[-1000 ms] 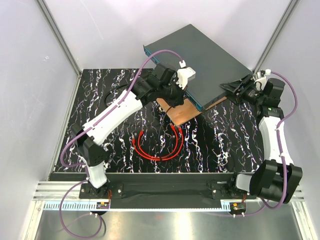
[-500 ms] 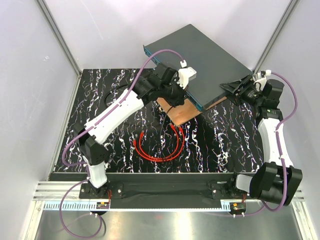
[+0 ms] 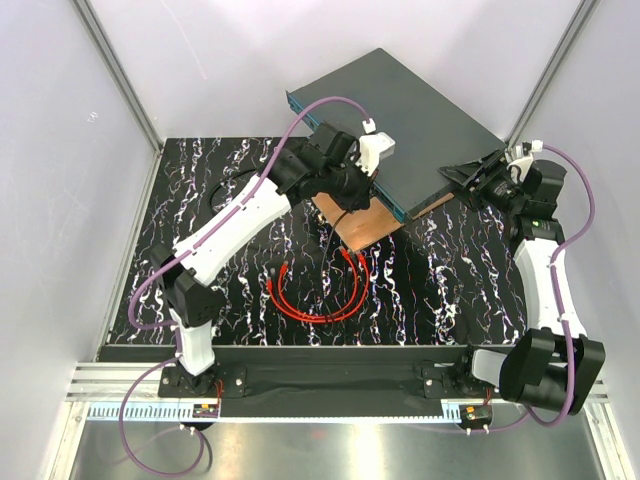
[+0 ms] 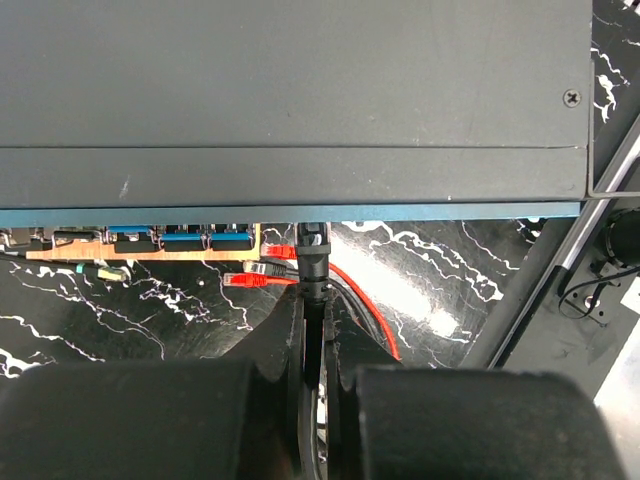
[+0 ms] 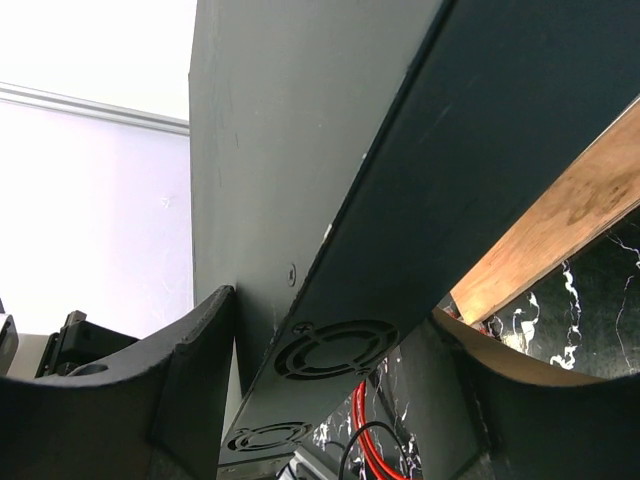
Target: Insert the plug into the switch port
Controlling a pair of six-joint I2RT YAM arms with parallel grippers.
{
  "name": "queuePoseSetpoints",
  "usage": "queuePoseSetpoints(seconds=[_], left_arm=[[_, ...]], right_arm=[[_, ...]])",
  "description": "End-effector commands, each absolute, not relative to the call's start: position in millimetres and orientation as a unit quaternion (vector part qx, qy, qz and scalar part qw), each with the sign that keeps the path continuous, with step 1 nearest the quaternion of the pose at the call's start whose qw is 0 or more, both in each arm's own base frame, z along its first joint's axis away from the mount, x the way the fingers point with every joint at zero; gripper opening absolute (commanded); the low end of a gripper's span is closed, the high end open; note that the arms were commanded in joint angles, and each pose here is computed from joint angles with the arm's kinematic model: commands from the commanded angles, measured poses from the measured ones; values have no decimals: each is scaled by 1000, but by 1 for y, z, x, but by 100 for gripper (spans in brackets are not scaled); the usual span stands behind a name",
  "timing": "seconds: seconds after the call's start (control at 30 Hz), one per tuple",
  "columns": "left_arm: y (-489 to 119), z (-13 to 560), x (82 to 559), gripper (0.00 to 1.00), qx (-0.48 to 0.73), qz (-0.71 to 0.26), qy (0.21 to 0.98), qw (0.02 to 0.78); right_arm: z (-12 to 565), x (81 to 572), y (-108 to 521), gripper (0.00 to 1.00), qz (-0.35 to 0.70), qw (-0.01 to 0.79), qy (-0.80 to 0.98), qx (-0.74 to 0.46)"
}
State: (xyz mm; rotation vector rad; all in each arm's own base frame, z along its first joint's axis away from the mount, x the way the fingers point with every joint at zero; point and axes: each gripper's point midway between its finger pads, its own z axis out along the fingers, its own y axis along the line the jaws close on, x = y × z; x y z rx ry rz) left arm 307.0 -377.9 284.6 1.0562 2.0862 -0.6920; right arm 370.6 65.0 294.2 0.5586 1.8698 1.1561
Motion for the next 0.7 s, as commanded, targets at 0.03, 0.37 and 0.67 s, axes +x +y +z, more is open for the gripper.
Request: queuePoseSetpoints(seconds=[0.03,0.37,0.67], left_arm=[[-450,391,315,0,417,-392,658,490],[-378,363,291,37,431,-376,686,451],[-285,337,255,74,431,-389,695,424]], right_arm=[[263,350,111,0,467,377,789,133],[280,352,101,30,452,386,795,122],[292,345,84,77,454,388,793,121]])
